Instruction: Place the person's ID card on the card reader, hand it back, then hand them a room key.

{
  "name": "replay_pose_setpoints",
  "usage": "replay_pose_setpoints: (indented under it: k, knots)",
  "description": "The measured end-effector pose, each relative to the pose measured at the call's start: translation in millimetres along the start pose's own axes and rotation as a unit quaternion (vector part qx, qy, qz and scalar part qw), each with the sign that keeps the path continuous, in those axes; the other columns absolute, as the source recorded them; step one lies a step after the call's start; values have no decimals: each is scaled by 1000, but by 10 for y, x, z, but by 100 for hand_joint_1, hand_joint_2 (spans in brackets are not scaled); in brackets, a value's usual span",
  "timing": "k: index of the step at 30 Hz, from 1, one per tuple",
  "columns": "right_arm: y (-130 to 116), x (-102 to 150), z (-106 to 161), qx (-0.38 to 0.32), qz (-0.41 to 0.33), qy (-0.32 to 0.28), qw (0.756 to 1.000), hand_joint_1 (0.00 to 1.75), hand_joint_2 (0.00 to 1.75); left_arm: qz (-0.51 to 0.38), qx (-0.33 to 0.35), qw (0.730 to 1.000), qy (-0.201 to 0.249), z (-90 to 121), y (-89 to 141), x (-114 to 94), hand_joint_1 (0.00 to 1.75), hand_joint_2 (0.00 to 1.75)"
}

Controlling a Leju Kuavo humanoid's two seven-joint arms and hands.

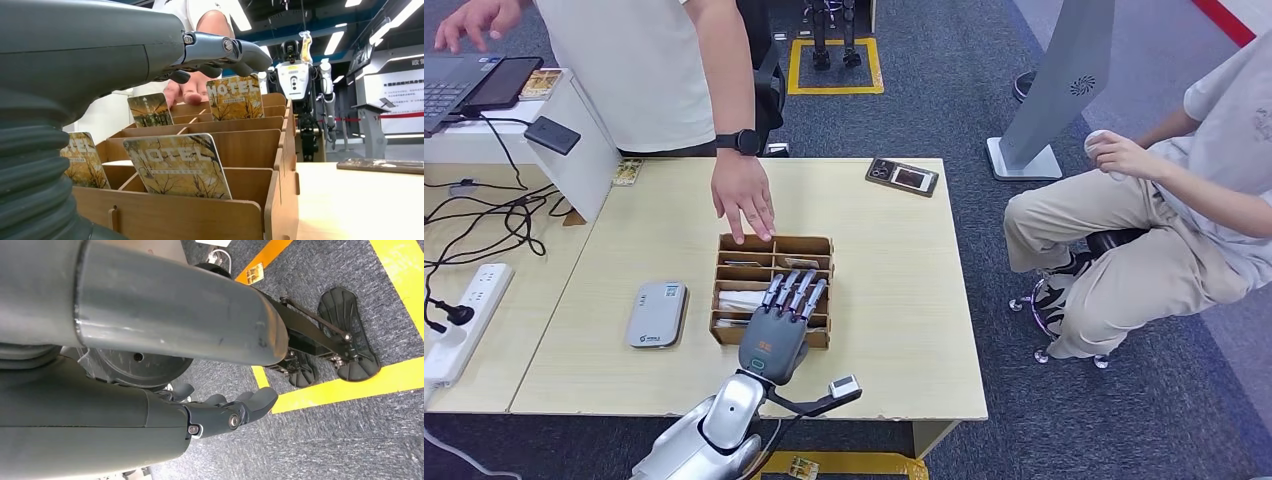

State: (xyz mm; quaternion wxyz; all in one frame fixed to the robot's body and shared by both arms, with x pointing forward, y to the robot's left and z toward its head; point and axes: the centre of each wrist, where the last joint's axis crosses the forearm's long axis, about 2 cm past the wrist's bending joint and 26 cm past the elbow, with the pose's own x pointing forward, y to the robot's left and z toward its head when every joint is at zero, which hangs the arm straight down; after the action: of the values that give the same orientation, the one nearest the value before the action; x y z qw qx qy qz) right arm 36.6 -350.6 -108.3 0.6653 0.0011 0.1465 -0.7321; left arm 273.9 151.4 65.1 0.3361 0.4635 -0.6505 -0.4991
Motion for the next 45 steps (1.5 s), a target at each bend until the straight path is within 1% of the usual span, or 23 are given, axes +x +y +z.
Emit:
replay_pose_setpoints:
  k: [6, 7, 8, 10, 11, 12, 18, 32, 45]
  knots:
    - [13, -2, 4, 1, 1, 0, 1000, 0, 0, 1, -3, 1000, 4, -6, -9, 3, 0, 175]
    - [14, -3, 4, 1, 1, 0, 1000, 0, 0, 1, -3, 1000, 4, -7, -10, 2, 4, 175]
    - [15, -3, 4, 1, 1, 0, 1000, 0, 0, 1, -3, 1000, 4, -6, -11, 1, 23, 175]
    - [15, -3, 4, 1, 1, 0, 1000, 0, 0, 1, -3, 1000, 3, -6, -13, -1, 110, 175]
    - [15, -3, 4, 1, 2, 0, 1000, 0, 0, 1, -3, 1000, 1, -5, -15, -4, 150, 175]
    - [15, -3, 4, 2, 2, 0, 1000, 0, 0, 1, -2, 1000, -1, -3, -19, -8, 175, 175]
    - [19, -6, 4, 3, 6, -3, 1000, 0, 0, 7, 5, 1000, -21, 14, -46, -29, 175, 175]
    - [27, -10, 6, 1, 11, -5, 1000, 0, 0, 15, 20, 999, -26, 10, -53, -78, 175, 175]
    - [42, -12, 11, 2, 11, -7, 1000, 0, 0, 19, 22, 999, -29, 5, -46, -78, 175, 175]
